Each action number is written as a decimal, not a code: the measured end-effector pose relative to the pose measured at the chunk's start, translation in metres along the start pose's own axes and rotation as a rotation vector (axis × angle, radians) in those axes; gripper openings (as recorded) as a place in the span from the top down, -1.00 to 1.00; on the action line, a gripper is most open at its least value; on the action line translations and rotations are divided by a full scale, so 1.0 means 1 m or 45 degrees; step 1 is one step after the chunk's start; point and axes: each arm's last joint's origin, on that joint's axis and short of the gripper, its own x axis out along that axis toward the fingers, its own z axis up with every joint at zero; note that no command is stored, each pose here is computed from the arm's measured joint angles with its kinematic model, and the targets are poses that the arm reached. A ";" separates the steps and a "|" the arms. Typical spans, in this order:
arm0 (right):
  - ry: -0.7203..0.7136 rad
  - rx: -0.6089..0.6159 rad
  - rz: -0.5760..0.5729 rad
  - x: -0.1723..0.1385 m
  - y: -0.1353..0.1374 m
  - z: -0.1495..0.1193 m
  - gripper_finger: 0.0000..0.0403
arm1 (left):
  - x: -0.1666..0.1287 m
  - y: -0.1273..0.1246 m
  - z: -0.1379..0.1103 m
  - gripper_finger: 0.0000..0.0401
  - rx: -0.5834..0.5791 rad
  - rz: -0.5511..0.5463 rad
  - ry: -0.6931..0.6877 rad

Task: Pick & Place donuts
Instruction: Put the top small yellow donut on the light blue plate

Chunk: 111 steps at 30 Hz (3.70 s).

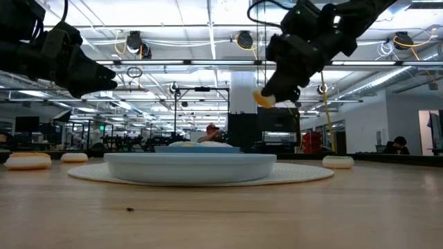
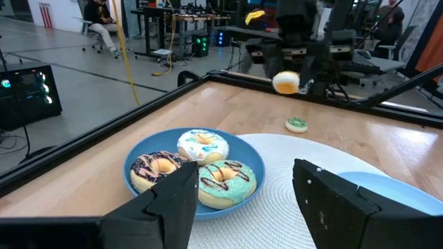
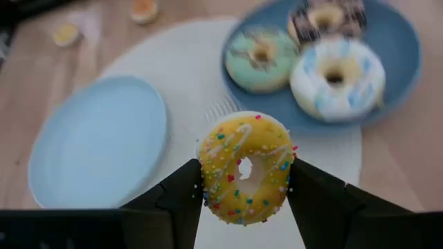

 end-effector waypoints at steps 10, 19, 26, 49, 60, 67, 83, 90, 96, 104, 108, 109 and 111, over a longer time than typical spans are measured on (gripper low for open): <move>-0.245 -0.130 0.116 0.003 0.027 0.017 0.09 | 0.000 0.000 0.000 -0.17 0.000 0.000 0.000; -0.552 -0.316 0.257 -0.001 0.061 0.034 0.09 | 0.000 0.000 0.000 -0.17 0.000 0.000 0.000; -0.658 -0.428 0.337 -0.002 0.084 0.036 0.09 | 0.000 0.000 0.000 -0.17 0.000 -0.001 0.000; -0.710 -0.477 0.445 0.050 0.137 0.005 0.09 | 0.000 0.000 0.000 -0.17 0.000 0.000 0.000; -0.542 -0.321 0.422 0.096 0.131 -0.014 0.09 | 0.000 0.000 0.000 -0.17 0.000 0.000 0.001; -0.151 -0.379 0.325 0.115 0.140 -0.003 0.09 | 0.000 0.000 0.000 -0.17 0.000 0.000 0.000; 0.248 -0.431 0.130 0.113 0.123 -0.006 0.09 | 0.000 0.000 0.000 -0.17 0.000 0.000 0.000; 0.227 -0.472 0.146 0.116 0.117 -0.024 0.09 | 0.000 0.000 0.000 -0.17 0.000 0.000 0.000; 0.226 -0.449 0.148 0.117 0.115 -0.031 0.09 | 0.000 0.000 0.000 -0.17 0.000 0.000 0.000; 0.233 -0.433 0.245 0.130 0.120 -0.041 0.09 | 0.000 0.000 0.000 -0.17 0.000 0.000 0.001; 0.245 -0.448 0.262 0.141 0.121 -0.048 0.09 | 0.000 0.000 0.000 -0.17 0.000 0.000 0.000; 0.250 -0.453 0.261 0.142 0.120 -0.049 0.09 | 0.000 0.000 0.000 -0.17 0.000 0.000 -0.001; 0.257 -0.454 0.258 0.144 0.120 -0.051 0.09 | 0.000 0.000 0.000 -0.17 0.001 0.001 0.003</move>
